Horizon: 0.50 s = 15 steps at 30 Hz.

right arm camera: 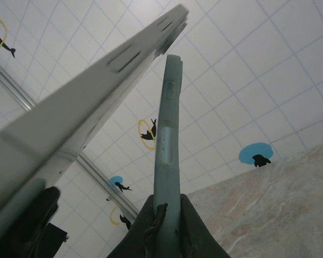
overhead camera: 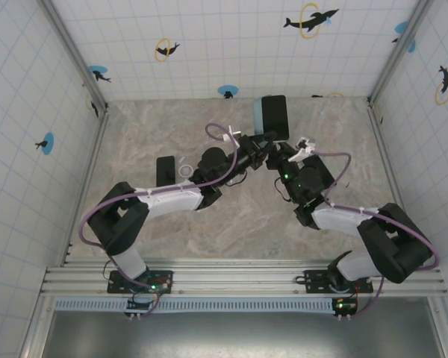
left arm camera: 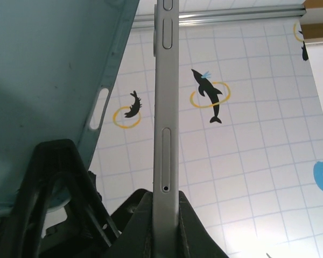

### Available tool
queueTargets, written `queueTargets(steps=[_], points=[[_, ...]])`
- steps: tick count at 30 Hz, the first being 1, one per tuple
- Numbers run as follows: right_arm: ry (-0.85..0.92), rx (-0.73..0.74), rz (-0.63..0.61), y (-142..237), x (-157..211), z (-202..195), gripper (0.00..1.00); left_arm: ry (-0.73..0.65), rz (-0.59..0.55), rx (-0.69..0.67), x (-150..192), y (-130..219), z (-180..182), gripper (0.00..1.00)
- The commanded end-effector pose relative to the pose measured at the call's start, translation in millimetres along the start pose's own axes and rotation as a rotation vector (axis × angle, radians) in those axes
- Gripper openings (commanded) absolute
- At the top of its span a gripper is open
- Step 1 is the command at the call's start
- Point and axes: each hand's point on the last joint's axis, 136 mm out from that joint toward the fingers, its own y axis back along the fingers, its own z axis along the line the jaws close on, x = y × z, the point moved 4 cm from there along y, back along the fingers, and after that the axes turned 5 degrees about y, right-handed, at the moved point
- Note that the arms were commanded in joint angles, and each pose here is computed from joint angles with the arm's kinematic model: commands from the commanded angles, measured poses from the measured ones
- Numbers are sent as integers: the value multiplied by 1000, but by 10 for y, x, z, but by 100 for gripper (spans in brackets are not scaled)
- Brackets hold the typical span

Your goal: Take the phone out of the phone case

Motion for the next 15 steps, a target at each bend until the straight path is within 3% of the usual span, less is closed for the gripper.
queueTargets(steps=[1,5,15], points=[[-12,56,-4,75,-69,-152,0,-61,11,46,-84,133,-175,7],[-35,115,33,206,-13,-382,0,-130,30,-48,-129,217,-30,9],[-161,207,76,488,71,-822,0,-102,57,-204,-132,385,730,10]])
